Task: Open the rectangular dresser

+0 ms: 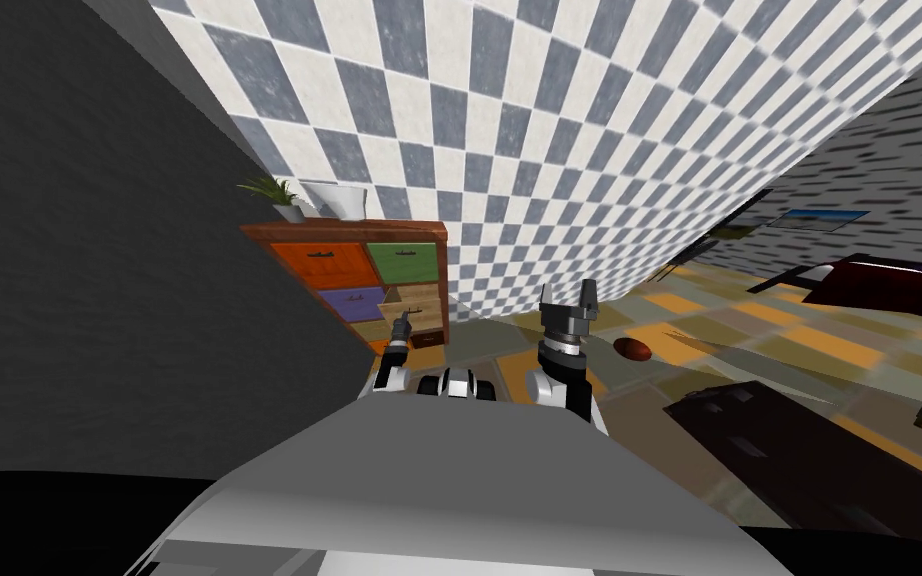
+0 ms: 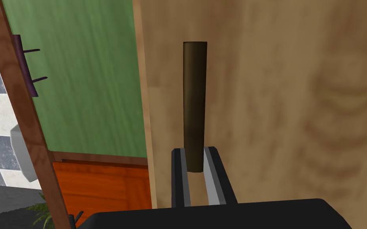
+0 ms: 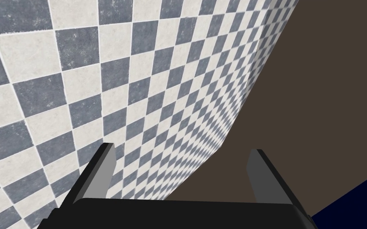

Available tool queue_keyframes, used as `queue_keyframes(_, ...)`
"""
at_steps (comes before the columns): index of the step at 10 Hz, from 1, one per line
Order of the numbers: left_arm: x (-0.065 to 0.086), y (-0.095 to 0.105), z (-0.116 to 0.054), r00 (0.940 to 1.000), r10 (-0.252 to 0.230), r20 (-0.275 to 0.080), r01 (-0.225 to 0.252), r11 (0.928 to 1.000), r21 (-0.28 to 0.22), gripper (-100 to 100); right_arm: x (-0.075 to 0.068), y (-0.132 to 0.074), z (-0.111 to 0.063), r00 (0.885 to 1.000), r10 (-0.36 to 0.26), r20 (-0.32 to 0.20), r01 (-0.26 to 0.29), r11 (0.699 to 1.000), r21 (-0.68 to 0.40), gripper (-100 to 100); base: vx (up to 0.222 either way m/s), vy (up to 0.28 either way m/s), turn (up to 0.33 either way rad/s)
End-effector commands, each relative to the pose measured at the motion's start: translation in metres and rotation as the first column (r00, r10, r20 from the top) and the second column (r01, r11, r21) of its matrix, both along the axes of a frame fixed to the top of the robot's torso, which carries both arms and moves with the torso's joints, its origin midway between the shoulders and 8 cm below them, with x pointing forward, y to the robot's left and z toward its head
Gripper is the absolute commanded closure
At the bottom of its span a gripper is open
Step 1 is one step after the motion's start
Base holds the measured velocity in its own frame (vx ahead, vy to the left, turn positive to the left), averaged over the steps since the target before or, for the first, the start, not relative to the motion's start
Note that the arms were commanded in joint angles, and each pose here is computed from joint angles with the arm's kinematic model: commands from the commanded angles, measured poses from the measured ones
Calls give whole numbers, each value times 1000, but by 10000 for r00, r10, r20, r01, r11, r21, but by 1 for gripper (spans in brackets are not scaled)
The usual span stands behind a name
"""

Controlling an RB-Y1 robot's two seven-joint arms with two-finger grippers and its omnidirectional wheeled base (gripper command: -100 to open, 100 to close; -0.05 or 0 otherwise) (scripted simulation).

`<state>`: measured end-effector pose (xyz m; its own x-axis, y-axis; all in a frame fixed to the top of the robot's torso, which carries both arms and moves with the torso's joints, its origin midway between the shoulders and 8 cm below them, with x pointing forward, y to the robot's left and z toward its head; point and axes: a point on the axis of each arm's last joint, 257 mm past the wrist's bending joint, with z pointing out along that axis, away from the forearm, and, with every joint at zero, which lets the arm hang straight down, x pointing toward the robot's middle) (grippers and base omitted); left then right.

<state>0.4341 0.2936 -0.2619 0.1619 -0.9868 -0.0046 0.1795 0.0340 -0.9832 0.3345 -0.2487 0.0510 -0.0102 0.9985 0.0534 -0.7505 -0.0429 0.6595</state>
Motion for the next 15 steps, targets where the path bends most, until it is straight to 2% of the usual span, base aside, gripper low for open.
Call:
queue_keyframes(1,8,1,16,10000,-7,0,7,10000,-3,-100,0,0,0,10000,-1,-1,1,10000,-1,0,-23,-1,1)
queue_keyframes(8,24,3,55,10000,-35,0,35,10000,-4,-100,0,0,0,10000,-2,-2,2,10000,-2,0,-10,0,6)
queue_keyframes(9,23,4,49,10000,-28,-46,27,10000,-15,-100,0,0,0,10000,-2,-2,2,10000,-2,0,-8,-2,-1)
queue_keyframes(10,23,4,48,10000,-28,-87,28,10000,-21,0,0,0,0,10000,-2,-3,2,10000,-2,0,0,0,0)
queue_keyframes(15,23,4,47,9999,-25,-127,24,10000,-28,0,0,0,0,10000,-2,-3,2,10000,-2,0,0,0,0)
